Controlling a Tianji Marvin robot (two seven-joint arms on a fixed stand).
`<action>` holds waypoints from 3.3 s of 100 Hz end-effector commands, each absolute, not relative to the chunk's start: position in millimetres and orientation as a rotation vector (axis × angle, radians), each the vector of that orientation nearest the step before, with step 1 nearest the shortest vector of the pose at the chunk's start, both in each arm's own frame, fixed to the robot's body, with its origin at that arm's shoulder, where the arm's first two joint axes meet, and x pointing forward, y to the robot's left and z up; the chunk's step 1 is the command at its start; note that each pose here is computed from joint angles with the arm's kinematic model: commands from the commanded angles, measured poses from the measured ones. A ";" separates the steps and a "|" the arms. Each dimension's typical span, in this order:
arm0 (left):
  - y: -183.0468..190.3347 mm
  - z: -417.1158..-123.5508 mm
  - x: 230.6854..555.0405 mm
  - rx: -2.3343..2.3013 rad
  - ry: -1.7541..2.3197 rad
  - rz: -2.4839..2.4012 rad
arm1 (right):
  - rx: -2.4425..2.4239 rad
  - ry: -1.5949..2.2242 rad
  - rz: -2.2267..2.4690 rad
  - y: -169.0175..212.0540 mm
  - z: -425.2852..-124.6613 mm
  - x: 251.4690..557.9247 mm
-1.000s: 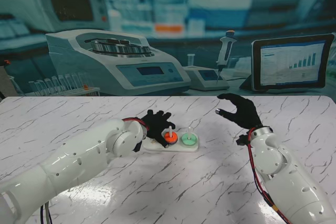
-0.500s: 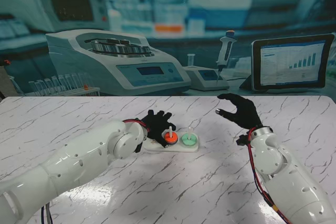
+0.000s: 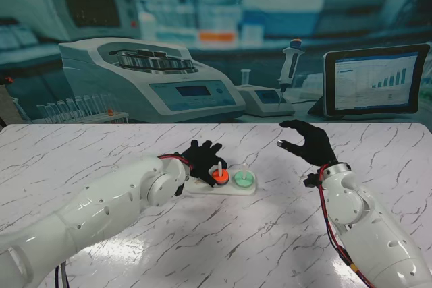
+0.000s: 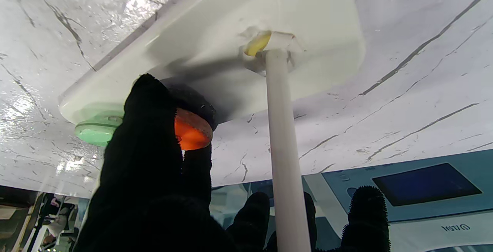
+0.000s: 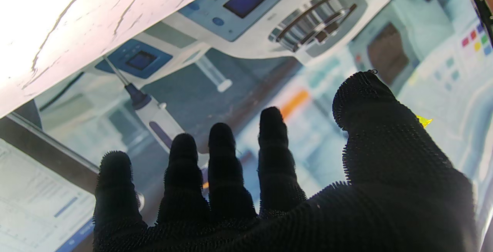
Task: Move the three rings of the Hanoi Tower from the left rod to the right rod
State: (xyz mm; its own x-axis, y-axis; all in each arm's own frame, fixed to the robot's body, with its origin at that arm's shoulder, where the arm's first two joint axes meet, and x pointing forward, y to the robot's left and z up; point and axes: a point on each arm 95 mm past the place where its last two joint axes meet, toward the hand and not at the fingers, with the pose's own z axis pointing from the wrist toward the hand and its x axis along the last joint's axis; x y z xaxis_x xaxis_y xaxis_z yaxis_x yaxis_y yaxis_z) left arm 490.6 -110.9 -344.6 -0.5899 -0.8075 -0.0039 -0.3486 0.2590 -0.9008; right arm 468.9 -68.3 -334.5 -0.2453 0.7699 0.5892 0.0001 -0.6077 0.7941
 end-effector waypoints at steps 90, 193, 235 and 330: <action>-110.6 -323.4 488.6 -1.137 1.972 -1.429 | 1.501 0.945 1.908 -62.5 -339.5 467.0; -85.3 -266.0 490.0 -1.101 1.835 -1.462 | 1.497 0.939 1.917 -61.7 -338.6 467.8; -58.2 -264.7 490.0 -1.138 1.790 -1.388 | 1.499 0.948 1.914 -60.7 -339.1 467.8; -47.6 -276.0 481.1 -1.174 1.803 -1.334 | 1.512 0.954 1.911 -57.7 -342.2 467.4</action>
